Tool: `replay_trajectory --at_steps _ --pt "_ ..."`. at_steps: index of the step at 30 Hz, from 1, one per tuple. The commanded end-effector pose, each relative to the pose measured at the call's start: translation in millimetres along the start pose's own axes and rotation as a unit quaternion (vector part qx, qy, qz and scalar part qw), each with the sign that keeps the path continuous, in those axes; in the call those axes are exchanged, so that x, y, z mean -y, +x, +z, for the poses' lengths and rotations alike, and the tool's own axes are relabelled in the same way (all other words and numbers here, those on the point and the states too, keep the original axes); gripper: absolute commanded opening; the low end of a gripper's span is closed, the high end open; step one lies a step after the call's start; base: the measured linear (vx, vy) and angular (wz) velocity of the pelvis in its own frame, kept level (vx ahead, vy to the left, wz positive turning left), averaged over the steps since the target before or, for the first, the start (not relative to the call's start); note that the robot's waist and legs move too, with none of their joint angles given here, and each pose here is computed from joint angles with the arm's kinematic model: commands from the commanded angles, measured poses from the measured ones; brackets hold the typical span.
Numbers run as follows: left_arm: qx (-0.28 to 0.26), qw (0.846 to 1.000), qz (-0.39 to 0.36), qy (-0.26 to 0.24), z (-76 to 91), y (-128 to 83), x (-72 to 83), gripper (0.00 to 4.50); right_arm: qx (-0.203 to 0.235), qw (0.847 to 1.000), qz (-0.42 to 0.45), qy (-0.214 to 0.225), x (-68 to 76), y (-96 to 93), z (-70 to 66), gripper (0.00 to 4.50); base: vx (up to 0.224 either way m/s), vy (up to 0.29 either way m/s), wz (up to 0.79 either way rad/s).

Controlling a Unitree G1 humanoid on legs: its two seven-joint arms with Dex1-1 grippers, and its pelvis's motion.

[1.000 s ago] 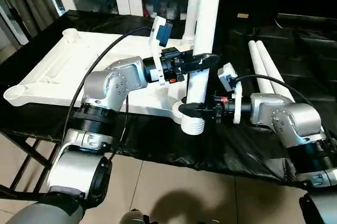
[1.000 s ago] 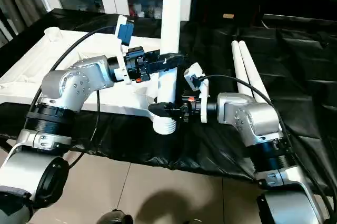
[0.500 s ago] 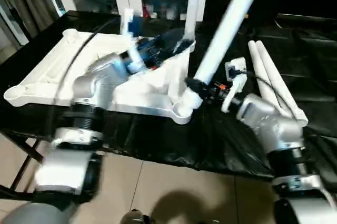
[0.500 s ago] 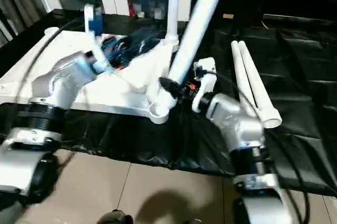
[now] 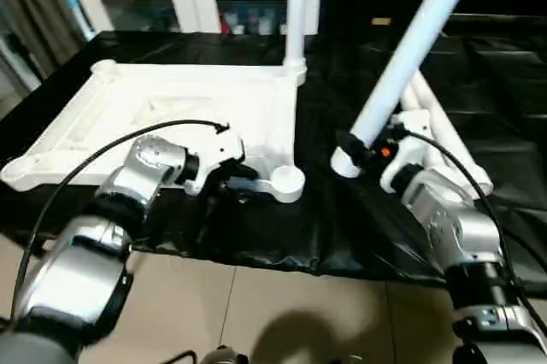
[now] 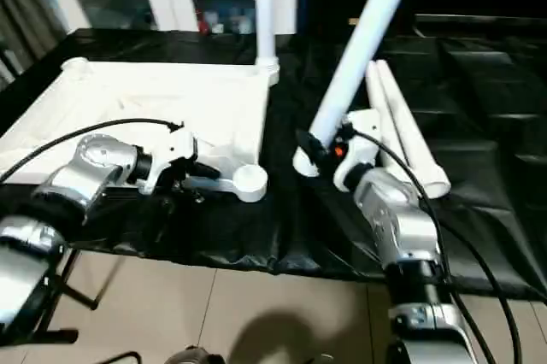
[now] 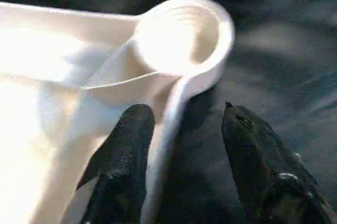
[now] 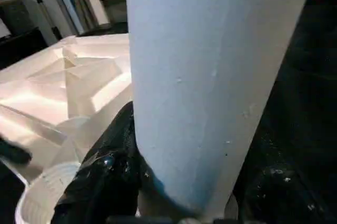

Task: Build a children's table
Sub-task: Pick table leg, then insert table leg to table base

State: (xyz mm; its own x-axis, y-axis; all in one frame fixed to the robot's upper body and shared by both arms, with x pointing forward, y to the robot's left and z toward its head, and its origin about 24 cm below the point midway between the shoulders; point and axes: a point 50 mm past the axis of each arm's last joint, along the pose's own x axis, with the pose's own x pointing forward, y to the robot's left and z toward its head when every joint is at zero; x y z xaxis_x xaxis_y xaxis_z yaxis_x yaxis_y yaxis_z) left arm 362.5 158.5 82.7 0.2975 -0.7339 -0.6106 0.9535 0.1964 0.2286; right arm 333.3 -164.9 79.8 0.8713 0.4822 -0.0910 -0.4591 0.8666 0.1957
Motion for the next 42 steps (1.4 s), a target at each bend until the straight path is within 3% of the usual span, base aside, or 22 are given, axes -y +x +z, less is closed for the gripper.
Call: replay_trajectory --at_steps 1,25,30,35,42 --pt "-0.019 0.999 0.018 0.022 0.7 -2 -4.8 1.94 0.019 1.000 0.013 -0.017 -5.4 0.8 9.7 1.89 0.000 0.000 0.00" --pt "-0.087 0.996 0.007 0.004 -23.3 -8 -1.0 0.12 0.006 0.997 0.072 -0.039 -18.4 5.2 11.9 1.89 0.000 0.000 0.00" --pt "-0.049 0.998 -0.032 -0.039 -18.6 5 7.2 0.03 -0.002 0.994 0.097 -0.042 -25.1 11.3 14.7 1.89 0.000 0.000 0.00" --pt "0.033 0.995 -0.060 -0.073 2.6 31 16.7 0.00 -0.025 0.991 0.110 -0.065 -27.9 20.7 11.2 1.89 0.000 0.000 0.00" --pt "0.036 0.996 -0.054 -0.058 5.0 41 22.3 0.00 -0.041 0.989 0.119 -0.076 -31.2 26.7 3.2 1.89 0.000 0.000 0.00"
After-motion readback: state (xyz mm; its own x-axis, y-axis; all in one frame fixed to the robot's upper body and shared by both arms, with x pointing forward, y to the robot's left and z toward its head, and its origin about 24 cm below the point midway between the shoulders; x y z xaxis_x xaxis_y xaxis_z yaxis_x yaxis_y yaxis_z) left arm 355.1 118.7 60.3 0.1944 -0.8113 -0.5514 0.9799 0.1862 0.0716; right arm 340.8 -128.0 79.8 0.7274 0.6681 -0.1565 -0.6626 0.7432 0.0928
